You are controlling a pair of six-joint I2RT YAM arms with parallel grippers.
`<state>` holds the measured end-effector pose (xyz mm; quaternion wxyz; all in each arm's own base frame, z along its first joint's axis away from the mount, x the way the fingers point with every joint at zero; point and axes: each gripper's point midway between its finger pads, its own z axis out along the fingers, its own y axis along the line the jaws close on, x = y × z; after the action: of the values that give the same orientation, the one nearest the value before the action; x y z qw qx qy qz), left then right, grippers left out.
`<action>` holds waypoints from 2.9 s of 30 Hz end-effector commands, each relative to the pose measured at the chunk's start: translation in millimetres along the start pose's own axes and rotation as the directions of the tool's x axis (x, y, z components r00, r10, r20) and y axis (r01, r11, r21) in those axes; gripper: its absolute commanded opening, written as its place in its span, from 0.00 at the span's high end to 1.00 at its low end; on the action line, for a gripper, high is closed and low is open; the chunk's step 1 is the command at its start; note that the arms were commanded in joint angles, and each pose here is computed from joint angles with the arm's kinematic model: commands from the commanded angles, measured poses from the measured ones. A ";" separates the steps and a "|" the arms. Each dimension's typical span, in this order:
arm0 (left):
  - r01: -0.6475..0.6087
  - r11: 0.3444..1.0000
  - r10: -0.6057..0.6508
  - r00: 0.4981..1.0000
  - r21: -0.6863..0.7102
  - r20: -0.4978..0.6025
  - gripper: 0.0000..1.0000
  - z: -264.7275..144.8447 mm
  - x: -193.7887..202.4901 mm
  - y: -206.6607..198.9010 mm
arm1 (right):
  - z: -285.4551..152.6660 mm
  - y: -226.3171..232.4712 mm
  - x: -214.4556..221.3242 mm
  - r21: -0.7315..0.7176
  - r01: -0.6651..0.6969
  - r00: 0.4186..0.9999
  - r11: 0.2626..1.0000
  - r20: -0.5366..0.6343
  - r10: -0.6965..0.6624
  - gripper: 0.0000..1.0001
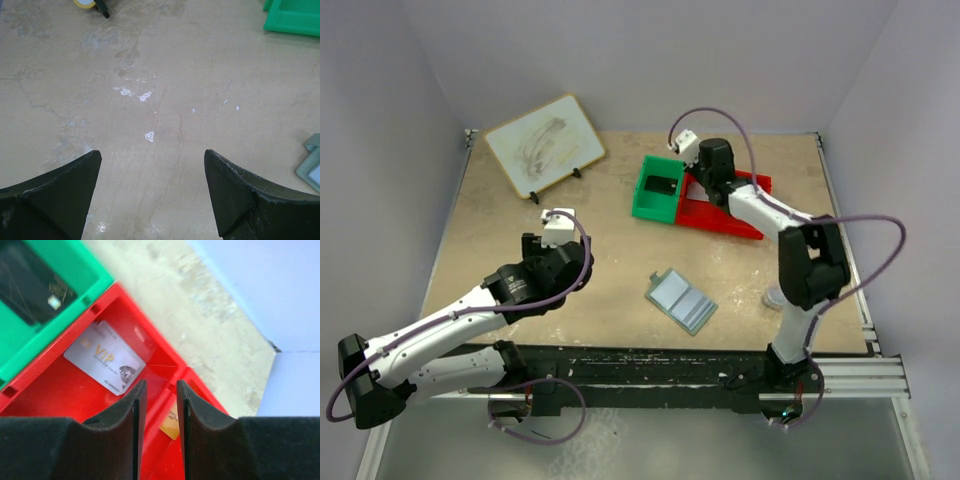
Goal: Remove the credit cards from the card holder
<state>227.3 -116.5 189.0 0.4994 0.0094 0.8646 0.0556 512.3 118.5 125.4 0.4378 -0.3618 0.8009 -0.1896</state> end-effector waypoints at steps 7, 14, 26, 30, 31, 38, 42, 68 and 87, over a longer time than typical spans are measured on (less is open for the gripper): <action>0.024 0.999 -0.024 1.000 0.021 0.003 0.18 0.7 -2.6 -5.9 | -127.7 -3.9 -33.5 -0.178 -0.628 0.744 0.757 0.149 0.652 0.59; 0.125 0.973 -0.114 0.991 0.196 -0.066 0.17 -0.2 10.0 -46.0 | -174.7 94.2 17.5 -0.455 -0.703 0.624 0.547 -0.025 0.781 0.52; 0.425 0.727 -0.245 0.894 0.539 -0.374 0.24 -2.8 73.3 -170.6 | -186.2 170.7 91.9 -0.376 -0.863 0.472 0.338 -0.361 0.804 0.50; 0.413 0.736 -0.210 0.892 0.536 -0.400 0.26 -2.5 90.3 -192.7 | -182.6 177.9 102.9 -0.327 -0.890 0.436 0.319 -0.404 0.804 0.47; 0.412 0.736 -0.205 0.892 0.537 -0.403 0.26 -3.3 93.3 -197.5 | -182.4 180.5 104.0 -0.329 -0.892 0.432 0.312 -0.409 0.804 0.47; 0.448 0.718 -0.225 0.873 0.532 -0.432 0.29 -5.1 106.0 -223.8 | -190.4 207.1 120.5 -0.328 -0.908 0.400 0.261 -0.492 0.774 0.45; 0.483 0.706 -0.271 0.860 0.517 -0.433 0.35 1.7 108.5 -228.6 | -197.5 220.2 128.0 -0.324 -0.919 0.374 0.226 -0.528 0.762 0.45; 0.406 0.747 -0.218 0.898 0.526 -0.383 0.54 66.7 73.4 -264.4 | -249.4 286.0 80.9 -0.488 -0.871 0.293 -0.066 -0.622 0.726 0.55; 0.326 0.833 -0.232 0.939 0.447 -0.253 0.36 67.5 19.1 -203.7 | -253.5 264.5 39.9 -0.554 -0.817 0.430 0.158 -0.405 0.807 0.49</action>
<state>272.3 -338.6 69.5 0.3322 0.0341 0.9096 -0.2472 163.7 274.4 65.7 0.2428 0.0142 0.8732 0.4224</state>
